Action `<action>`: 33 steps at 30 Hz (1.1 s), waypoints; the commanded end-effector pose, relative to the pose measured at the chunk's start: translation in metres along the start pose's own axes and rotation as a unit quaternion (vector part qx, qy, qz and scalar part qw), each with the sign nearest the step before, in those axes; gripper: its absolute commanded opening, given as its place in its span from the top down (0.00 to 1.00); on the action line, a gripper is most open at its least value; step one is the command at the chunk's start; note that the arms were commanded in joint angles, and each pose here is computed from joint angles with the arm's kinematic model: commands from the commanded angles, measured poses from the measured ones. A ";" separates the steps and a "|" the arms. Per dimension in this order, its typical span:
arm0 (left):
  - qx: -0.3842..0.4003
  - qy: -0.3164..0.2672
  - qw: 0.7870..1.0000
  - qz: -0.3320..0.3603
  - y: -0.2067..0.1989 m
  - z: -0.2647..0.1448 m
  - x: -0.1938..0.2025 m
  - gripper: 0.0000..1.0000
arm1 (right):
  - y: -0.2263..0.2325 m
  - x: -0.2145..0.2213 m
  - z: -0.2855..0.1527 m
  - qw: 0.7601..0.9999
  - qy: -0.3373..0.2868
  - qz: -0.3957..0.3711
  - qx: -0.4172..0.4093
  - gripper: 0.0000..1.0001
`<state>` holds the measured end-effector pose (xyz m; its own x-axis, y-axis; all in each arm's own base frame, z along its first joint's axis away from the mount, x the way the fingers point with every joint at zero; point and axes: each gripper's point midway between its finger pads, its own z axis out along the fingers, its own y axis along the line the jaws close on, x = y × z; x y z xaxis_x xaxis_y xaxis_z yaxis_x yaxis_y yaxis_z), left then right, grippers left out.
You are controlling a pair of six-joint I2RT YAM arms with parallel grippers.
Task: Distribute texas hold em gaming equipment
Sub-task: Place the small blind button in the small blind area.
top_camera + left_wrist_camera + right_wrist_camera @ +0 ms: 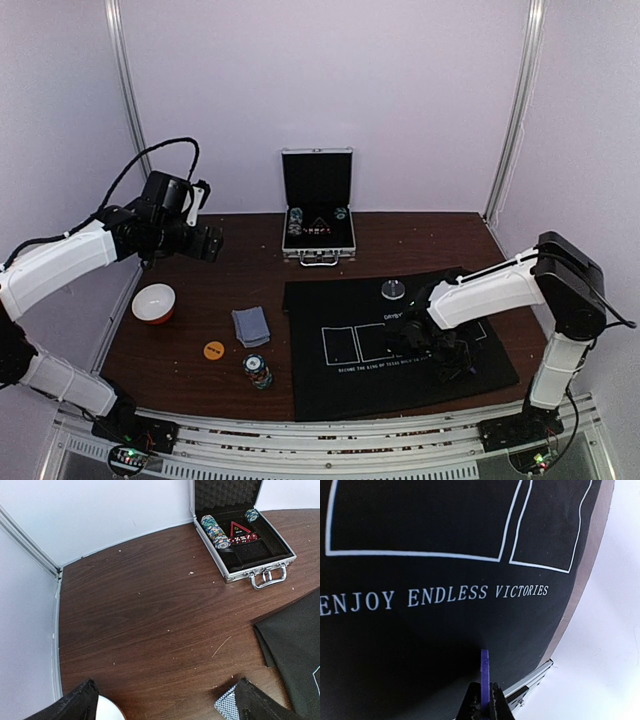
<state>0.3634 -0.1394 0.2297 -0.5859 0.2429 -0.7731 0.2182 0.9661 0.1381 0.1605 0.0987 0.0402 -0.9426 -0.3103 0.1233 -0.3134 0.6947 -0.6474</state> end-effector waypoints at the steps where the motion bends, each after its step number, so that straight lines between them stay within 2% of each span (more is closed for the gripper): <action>1: -0.005 -0.018 1.000 -0.006 0.003 0.000 -0.012 0.02 | 0.003 0.008 0.012 1.000 0.020 -0.004 0.006 1.00; 9: -0.007 -0.017 1.000 -0.006 0.003 0.001 -0.012 0.02 | 0.015 0.013 0.013 0.999 0.035 -0.014 -0.020 1.00; 11: -0.007 -0.017 1.000 -0.005 0.003 0.000 -0.012 0.02 | 0.020 0.011 0.010 0.999 0.035 -0.013 -0.033 0.90; 14: -0.005 -0.016 1.000 -0.005 0.003 0.001 -0.011 0.02 | 0.026 0.007 0.004 0.998 0.032 -0.012 -0.052 0.64; 16: 0.001 -0.012 1.000 -0.007 0.001 0.002 -0.007 0.02 | 0.028 0.004 -0.002 0.997 0.027 -0.009 -0.068 0.53; 21: 0.012 0.014 1.000 -0.014 -0.004 0.005 0.008 0.02 | 0.030 -0.011 -0.028 0.994 -0.001 0.007 -0.109 0.41; 24: 0.021 0.047 0.998 -0.029 -0.008 0.007 0.025 0.02 | 0.028 -0.023 -0.050 0.991 -0.028 0.009 -0.134 0.27; 27: 0.037 0.088 0.994 -0.049 -0.014 0.008 0.055 0.02 | 0.020 -0.044 -0.073 0.984 -0.069 0.026 -0.164 0.13; 30: 0.043 0.132 0.988 -0.067 -0.018 0.006 0.093 0.02 | 0.007 -0.067 -0.093 0.973 -0.118 0.056 -0.193 0.04; 33: 0.027 0.178 0.982 -0.063 -0.022 -0.001 0.128 0.02 | -0.004 -0.085 -0.102 0.961 -0.153 0.076 -0.216 0.01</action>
<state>0.3181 -0.1347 0.1524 -0.7690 0.1861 -0.6116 0.2048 0.9780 0.0401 0.2039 0.1854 0.0879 -0.9420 -0.3194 -0.1029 -0.2748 0.9103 -0.3096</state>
